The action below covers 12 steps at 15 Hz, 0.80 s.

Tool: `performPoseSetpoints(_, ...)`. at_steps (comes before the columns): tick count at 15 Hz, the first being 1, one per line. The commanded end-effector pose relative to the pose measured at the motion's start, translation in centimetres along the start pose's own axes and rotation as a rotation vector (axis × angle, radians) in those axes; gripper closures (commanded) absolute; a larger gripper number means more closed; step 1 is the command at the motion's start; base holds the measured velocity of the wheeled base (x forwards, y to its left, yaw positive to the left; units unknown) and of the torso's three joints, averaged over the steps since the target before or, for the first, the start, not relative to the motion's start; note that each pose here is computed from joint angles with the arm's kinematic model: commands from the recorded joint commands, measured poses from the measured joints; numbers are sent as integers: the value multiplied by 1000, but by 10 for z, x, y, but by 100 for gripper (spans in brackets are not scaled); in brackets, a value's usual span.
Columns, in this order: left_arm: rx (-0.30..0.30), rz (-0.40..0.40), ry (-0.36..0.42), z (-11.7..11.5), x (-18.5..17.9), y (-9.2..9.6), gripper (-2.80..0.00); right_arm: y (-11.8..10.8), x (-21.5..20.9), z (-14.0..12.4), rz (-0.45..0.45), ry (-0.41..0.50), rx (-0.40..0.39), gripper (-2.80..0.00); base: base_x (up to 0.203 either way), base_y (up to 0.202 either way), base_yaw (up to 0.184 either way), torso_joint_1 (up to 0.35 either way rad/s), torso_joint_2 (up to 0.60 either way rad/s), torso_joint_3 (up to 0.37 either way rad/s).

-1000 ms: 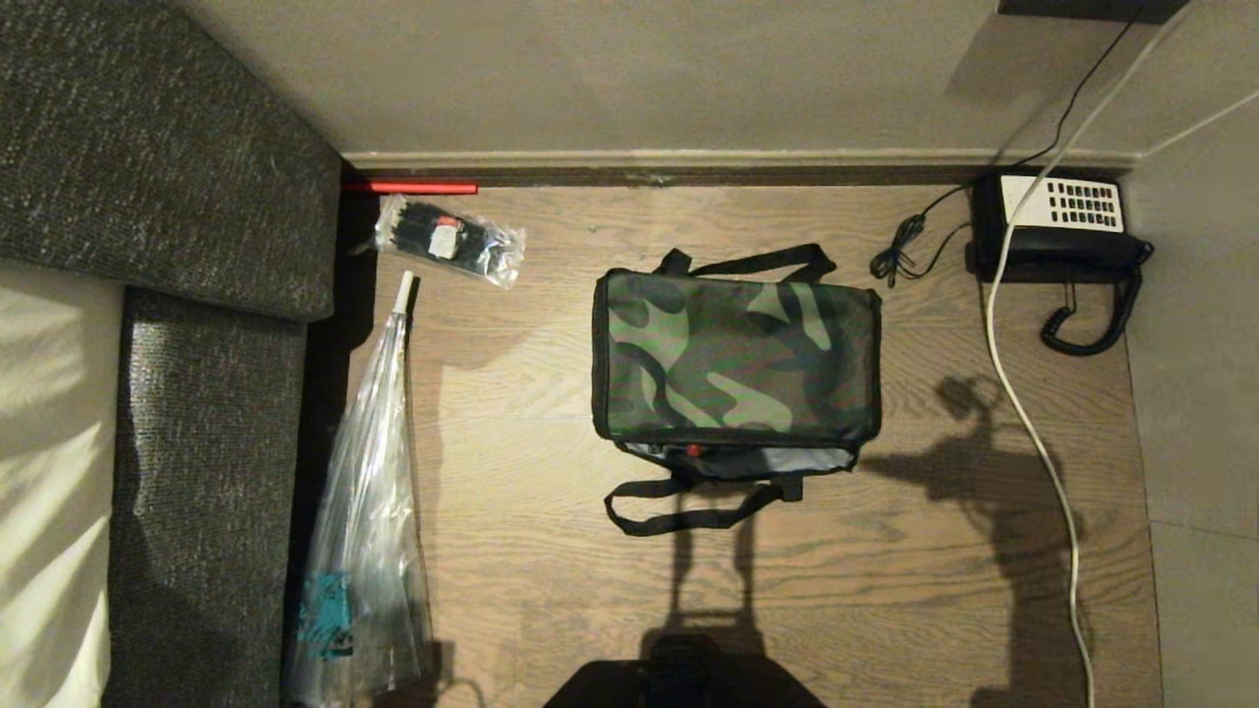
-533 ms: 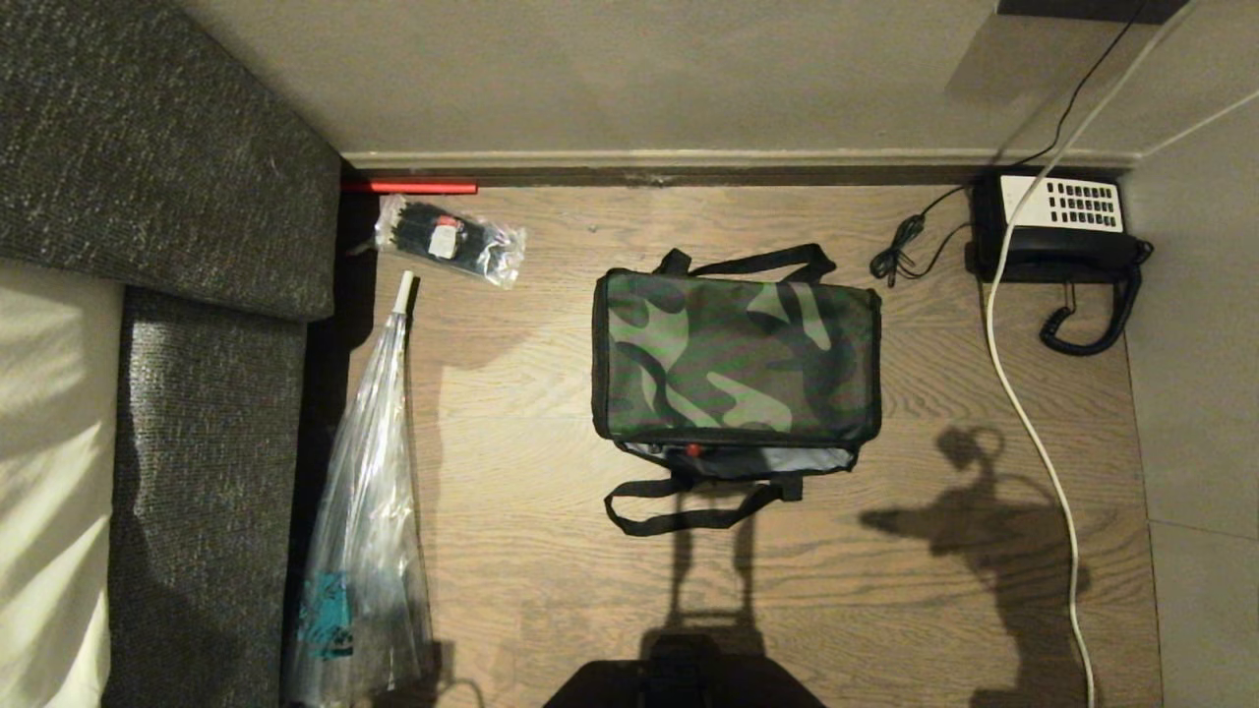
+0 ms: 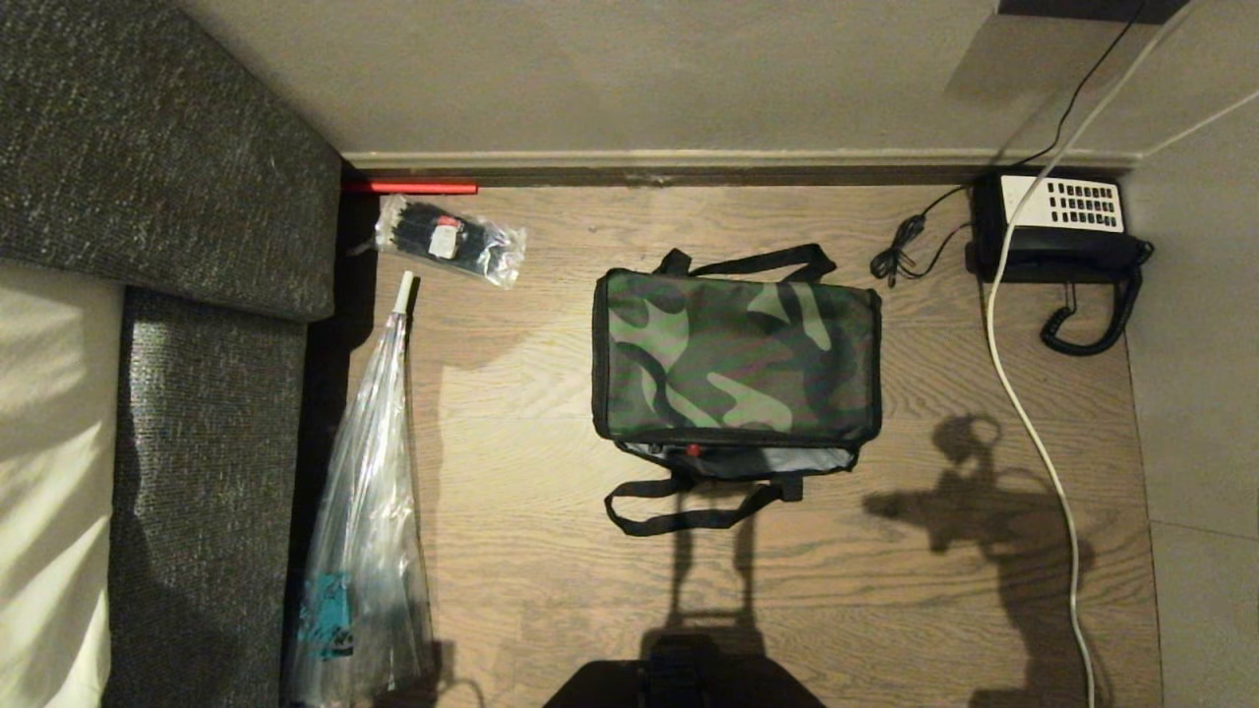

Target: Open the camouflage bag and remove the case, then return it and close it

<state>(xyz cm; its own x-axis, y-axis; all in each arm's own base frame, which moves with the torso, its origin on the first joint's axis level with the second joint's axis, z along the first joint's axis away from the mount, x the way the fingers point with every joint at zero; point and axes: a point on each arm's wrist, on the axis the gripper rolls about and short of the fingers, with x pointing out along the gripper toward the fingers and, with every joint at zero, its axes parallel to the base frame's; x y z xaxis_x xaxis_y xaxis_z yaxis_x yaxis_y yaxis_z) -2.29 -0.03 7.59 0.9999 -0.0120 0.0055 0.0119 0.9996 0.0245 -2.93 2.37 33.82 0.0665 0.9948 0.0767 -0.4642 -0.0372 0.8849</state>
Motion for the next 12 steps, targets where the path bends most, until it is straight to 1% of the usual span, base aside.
performPoseSetpoints(1,0,0,2,0,0,0,0,6,1,0,-34,16,-53,0,0,0,0,0,0,0)
performPoseSetpoints(3,0,0,2,0,0,0,0,9,1,4,-36,12,-73,0,0,0,0,0,0,0)
performPoseSetpoints(4,0,0,2,0,0,0,0,10,2,4,-35,13,-106,0,0,0,0,0,0,0)
performPoseSetpoints(6,0,0,2,0,0,0,0,8,1,-5,-28,23,-234,0,0,0,0,0,0,0)
performPoseSetpoints(7,0,0,2,0,0,0,0,7,0,-10,-19,36,-274,0,0,0,0,0,0,0)
performPoseSetpoints(8,0,0,2,0,0,0,0,9,0,-9,-11,47,-294,0,0,0,0,0,0,0)
performPoseSetpoints(9,0,0,2,0,0,0,0,17,-1,-10,-1,58,-336,0,0,0,0,0,0,0)
performPoseSetpoints(10,0,0,2,0,0,0,0,22,-1,-10,7,66,-402,0,0,0,0,0,0,0)
performPoseSetpoints(12,0,0,2,0,0,0,0,29,-1,-5,21,72,-614,0,0,0,0,0,0,0)
